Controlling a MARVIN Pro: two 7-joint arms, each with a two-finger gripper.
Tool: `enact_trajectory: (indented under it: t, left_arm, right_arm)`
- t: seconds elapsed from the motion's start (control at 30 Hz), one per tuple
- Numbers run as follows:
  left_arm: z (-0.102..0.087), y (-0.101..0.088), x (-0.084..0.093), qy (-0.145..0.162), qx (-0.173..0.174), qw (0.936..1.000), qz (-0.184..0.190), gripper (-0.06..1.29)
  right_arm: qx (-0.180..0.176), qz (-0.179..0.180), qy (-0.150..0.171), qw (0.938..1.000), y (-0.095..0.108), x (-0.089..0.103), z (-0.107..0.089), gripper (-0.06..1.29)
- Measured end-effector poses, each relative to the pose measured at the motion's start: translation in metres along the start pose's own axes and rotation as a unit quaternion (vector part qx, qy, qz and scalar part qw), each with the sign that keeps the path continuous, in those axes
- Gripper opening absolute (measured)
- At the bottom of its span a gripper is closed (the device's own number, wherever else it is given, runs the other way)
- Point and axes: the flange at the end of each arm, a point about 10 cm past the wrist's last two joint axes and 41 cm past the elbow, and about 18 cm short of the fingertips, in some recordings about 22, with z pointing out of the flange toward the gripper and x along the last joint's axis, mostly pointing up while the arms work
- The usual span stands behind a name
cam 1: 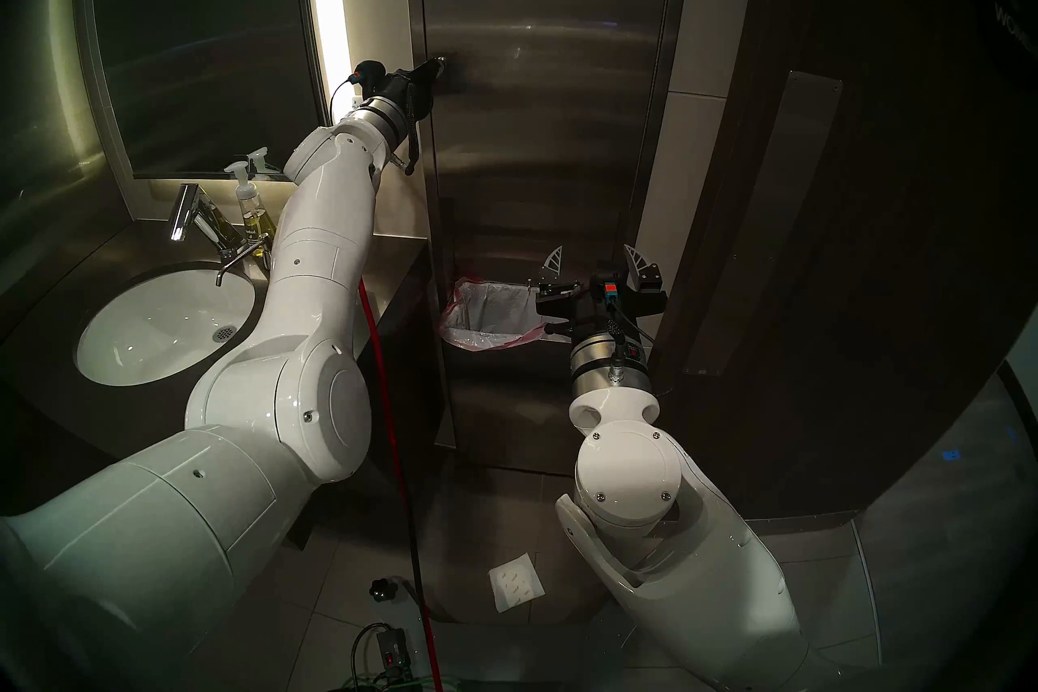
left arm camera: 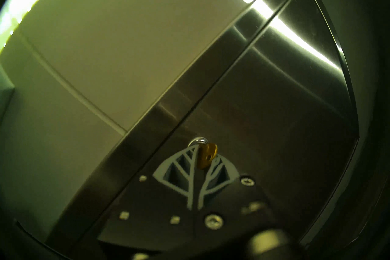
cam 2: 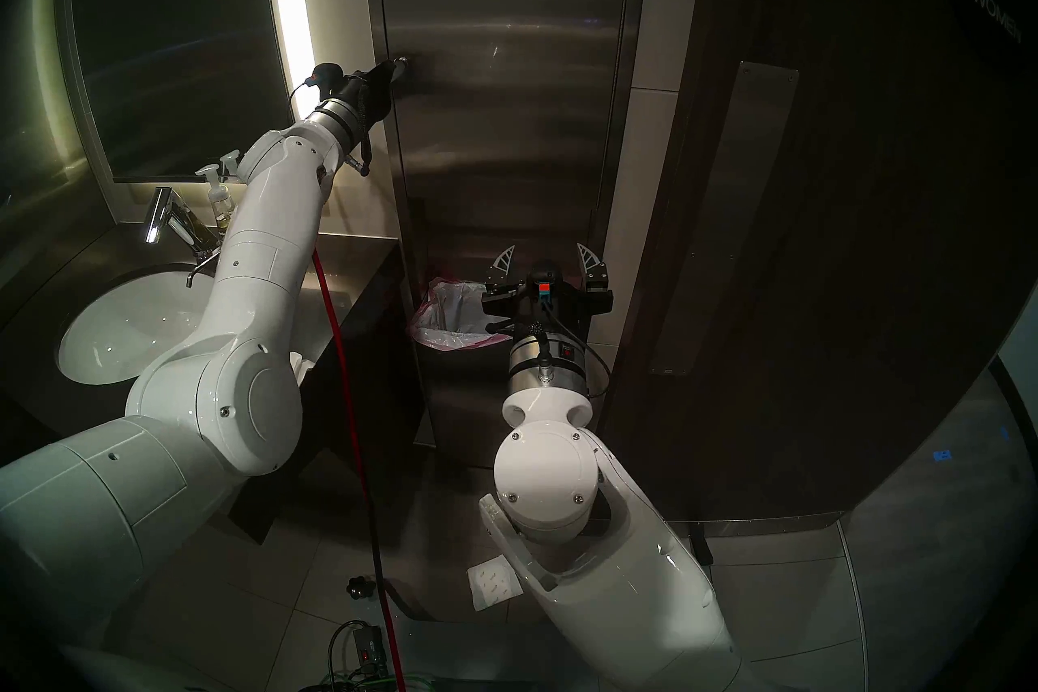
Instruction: Twist key and close towel dispenser
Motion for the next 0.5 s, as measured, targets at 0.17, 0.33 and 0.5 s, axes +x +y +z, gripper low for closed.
enact_trajectory:
  t: [0.17,0.33,0.5]
  left_arm:
    - [-0.004,-0.007,0.009,0.017,0.013,0.9993,-0.029,-0.02]
    - [-0.008,-0.014,0.021,0.033,0.034,0.9981,-0.038,-0.02]
    - [-0.014,-0.018,0.037,0.05,0.063,0.9962,-0.032,-0.02]
  right_arm:
    - [0.0,0.0,0.0,1.0,0.0,0.0,0.0,1.24]
    - [0.0,0.0,0.0,1.0,0.0,0.0,0.0,1.24]
    - [0.0,0.0,0.0,1.0,0.0,0.0,0.0,1.24]
